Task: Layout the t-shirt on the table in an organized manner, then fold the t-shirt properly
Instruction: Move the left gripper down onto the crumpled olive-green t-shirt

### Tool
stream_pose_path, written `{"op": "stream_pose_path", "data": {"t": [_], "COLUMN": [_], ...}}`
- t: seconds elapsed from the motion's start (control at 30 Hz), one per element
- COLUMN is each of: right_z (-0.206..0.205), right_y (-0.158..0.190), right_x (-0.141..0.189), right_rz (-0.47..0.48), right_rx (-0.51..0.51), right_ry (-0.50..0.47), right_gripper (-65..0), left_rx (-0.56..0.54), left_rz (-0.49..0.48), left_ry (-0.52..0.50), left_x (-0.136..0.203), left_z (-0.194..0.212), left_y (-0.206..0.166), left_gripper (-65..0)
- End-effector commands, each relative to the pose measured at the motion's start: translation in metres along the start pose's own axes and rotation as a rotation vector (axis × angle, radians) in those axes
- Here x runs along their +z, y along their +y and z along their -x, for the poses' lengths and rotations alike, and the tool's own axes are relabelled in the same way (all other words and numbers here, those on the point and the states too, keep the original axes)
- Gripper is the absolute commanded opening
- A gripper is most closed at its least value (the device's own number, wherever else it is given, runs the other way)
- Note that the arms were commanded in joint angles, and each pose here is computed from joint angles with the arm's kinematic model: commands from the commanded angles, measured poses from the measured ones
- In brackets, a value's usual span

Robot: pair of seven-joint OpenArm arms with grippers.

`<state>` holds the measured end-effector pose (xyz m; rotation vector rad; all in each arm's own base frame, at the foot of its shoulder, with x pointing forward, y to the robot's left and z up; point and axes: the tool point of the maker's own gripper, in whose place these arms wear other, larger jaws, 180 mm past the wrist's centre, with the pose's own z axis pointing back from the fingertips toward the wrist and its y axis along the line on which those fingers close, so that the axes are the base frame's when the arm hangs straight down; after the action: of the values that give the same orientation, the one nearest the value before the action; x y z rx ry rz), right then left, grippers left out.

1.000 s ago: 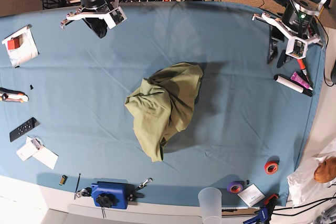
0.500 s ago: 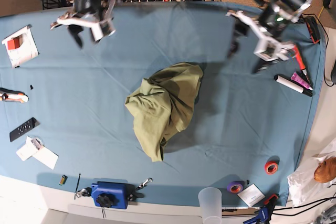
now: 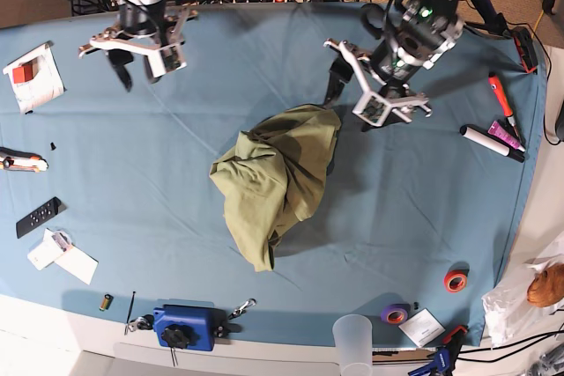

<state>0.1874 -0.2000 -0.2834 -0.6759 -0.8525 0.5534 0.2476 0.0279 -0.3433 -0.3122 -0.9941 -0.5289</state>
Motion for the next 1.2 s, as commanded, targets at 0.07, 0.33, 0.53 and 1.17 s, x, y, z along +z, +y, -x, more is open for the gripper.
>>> {"op": "stream_pose_path", "data": {"t": [0.07, 0.33, 0.53, 1.17], "right_z": [-0.002, 0.007, 0.006, 0.007], "right_y": [-0.02, -0.031, -0.032, -0.032], "right_x": [-0.002, -0.01, -0.01, -0.01], "right_rz": [0.059, 0.04, 0.042, 0.042], "right_rx": [-0.007, -0.036, -0.036, -0.036], "right_ry": [-0.018, 0.011, 0.007, 0.01], "right_gripper": [-38.5, -38.5, -38.5, -38.5], "left_rx": [-0.003, 0.043, 0.06, 0.078], "left_rz": [0.017, 0.051, 0.053, 0.071], "left_ry": [-0.042, -0.131, -0.155, -0.083], "left_x": [-0.006, -0.015, -0.018, -0.047], "left_z": [-0.012, -0.044, -0.053, -0.032], "left_y": [-0.003, -0.008, -0.011, -0.003], "left_gripper": [-23.2, -29.8, -31.6, -33.9]}}
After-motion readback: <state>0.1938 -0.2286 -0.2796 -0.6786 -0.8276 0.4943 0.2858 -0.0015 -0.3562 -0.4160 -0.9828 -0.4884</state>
